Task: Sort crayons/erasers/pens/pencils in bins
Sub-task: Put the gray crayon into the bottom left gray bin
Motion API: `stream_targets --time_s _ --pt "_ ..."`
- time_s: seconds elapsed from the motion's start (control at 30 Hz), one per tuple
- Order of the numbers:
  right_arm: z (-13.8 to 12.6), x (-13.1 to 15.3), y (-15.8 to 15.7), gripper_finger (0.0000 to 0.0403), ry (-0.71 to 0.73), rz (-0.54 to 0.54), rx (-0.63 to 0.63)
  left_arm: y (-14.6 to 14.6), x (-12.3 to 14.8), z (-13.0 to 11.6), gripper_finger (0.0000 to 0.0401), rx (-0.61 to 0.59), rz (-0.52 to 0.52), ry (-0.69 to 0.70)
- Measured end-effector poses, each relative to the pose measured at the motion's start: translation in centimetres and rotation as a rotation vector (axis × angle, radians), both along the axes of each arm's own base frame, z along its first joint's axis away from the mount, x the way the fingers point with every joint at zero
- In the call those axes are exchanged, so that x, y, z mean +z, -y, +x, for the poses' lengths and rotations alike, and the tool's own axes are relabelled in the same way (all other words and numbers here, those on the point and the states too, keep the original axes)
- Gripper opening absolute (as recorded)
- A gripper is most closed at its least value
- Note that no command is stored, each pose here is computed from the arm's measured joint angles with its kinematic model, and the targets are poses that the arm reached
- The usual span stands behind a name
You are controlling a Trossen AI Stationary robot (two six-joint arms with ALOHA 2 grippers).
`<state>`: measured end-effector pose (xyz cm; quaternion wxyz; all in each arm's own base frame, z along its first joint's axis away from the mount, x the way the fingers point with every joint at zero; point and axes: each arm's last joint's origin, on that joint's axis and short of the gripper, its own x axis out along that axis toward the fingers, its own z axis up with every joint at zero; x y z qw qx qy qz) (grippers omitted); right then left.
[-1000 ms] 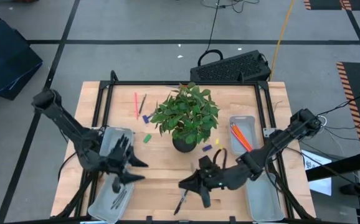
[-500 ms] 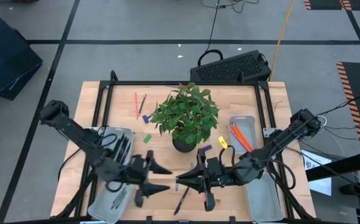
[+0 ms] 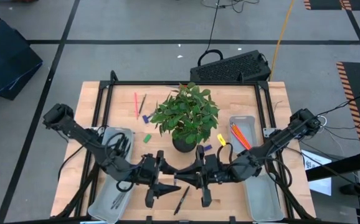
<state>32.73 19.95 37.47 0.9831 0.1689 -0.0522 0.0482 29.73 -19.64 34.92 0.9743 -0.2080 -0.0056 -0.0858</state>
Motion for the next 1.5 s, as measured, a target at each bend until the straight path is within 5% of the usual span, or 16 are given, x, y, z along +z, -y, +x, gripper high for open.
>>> stream_targets --time_s 0.5,0.77,0.9,1.2,1.5 --pt "0.0 0.2 0.0 0.0022 0.021 -0.010 0.002 -0.6 0.6 -1.0 0.0248 0.013 -0.025 -0.051" --pt "0.0 0.2 0.0 0.0022 0.022 -0.030 0.000 -0.5 0.7 -1.1 0.0243 -0.022 -0.123 -0.061" --pt "0.0 0.2 0.0 0.0022 0.021 -0.019 0.001 -0.3 0.8 -1.2 0.0199 -0.031 -0.126 -0.056" --pt "0.1 0.2 0.4 0.0023 0.017 -0.038 -0.017 -0.8 0.9 -0.8 0.0025 -0.030 -0.094 -0.039" --pt "-0.2 0.5 0.7 0.0062 -0.004 -0.054 0.025 -1.1 1.2 -1.2 0.0026 -0.019 -0.048 -0.095"
